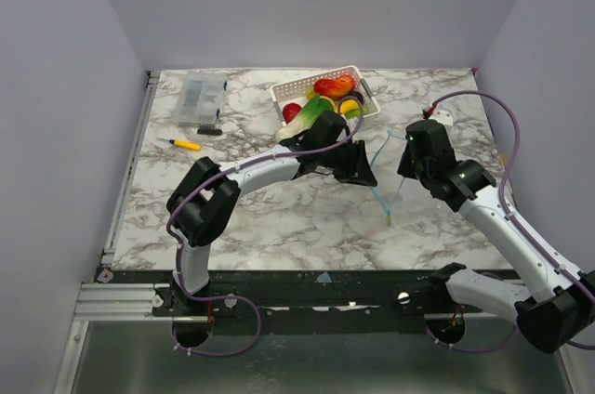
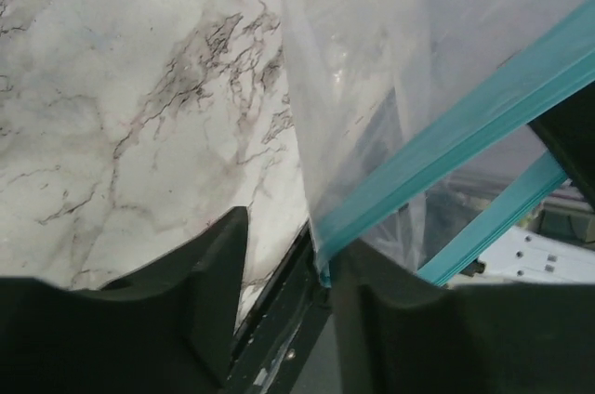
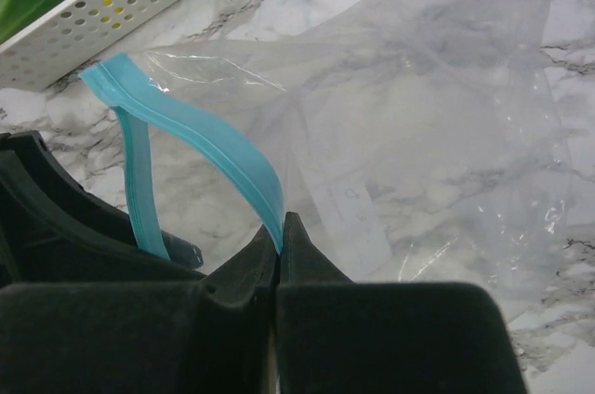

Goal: Place the food in the zip-top bag and seal the zipper
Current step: Open the zipper of the food storage bag at the center of the board.

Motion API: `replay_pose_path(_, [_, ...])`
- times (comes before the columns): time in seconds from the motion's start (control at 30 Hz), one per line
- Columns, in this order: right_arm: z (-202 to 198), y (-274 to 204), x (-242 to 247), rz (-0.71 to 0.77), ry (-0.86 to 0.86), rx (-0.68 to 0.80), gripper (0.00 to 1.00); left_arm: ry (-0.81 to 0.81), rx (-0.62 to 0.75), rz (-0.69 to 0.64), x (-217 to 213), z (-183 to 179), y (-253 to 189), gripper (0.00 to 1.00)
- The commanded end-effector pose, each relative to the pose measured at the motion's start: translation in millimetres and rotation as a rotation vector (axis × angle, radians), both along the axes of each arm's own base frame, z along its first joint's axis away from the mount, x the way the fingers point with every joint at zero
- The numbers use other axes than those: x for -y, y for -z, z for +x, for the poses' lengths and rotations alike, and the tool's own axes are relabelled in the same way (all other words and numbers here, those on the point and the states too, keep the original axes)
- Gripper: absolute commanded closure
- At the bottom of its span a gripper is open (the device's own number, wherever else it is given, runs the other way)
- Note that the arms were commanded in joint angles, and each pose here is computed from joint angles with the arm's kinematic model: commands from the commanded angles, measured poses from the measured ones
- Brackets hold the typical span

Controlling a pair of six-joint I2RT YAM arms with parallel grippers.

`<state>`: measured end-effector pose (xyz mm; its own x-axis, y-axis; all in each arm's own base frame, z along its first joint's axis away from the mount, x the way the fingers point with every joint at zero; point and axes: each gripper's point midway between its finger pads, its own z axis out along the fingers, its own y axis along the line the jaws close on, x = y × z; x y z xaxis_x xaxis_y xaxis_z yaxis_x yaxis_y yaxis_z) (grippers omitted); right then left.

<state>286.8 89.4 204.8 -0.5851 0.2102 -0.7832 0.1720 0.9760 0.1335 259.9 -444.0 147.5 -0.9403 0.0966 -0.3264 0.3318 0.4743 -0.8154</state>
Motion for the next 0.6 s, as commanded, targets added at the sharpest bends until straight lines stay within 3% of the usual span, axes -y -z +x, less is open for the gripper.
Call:
replay_pose_path(0.0, [2, -11, 12, -0.079, 0.009, 0.02, 0.99, -0.078, 0.109, 0.129, -10, 36, 13, 0.8])
replay_pose_path(0.13, [-7, -27, 28, -0.155, 0.021, 0.012, 0.99, -0.136, 0.171, 0.248, -29, 65, 28, 0.91])
replay_pose_path(0.4, [3, -14, 8, -0.107, -0.048, -0.005, 0.99, -0.062, 0.172, 0.089, -3, 45, -17, 0.92])
replay_pose_path(0.47, [6, -5, 10, -0.127, -0.031, -0.016, 0.99, -0.043, 0.181, 0.068, 0, 40, -27, 0.87])
replay_pose_path(0.57, [7, 4, 15, -0.156, -0.013, -0.03, 0.99, -0.024, 0.224, 0.051, -5, 34, -41, 0.6])
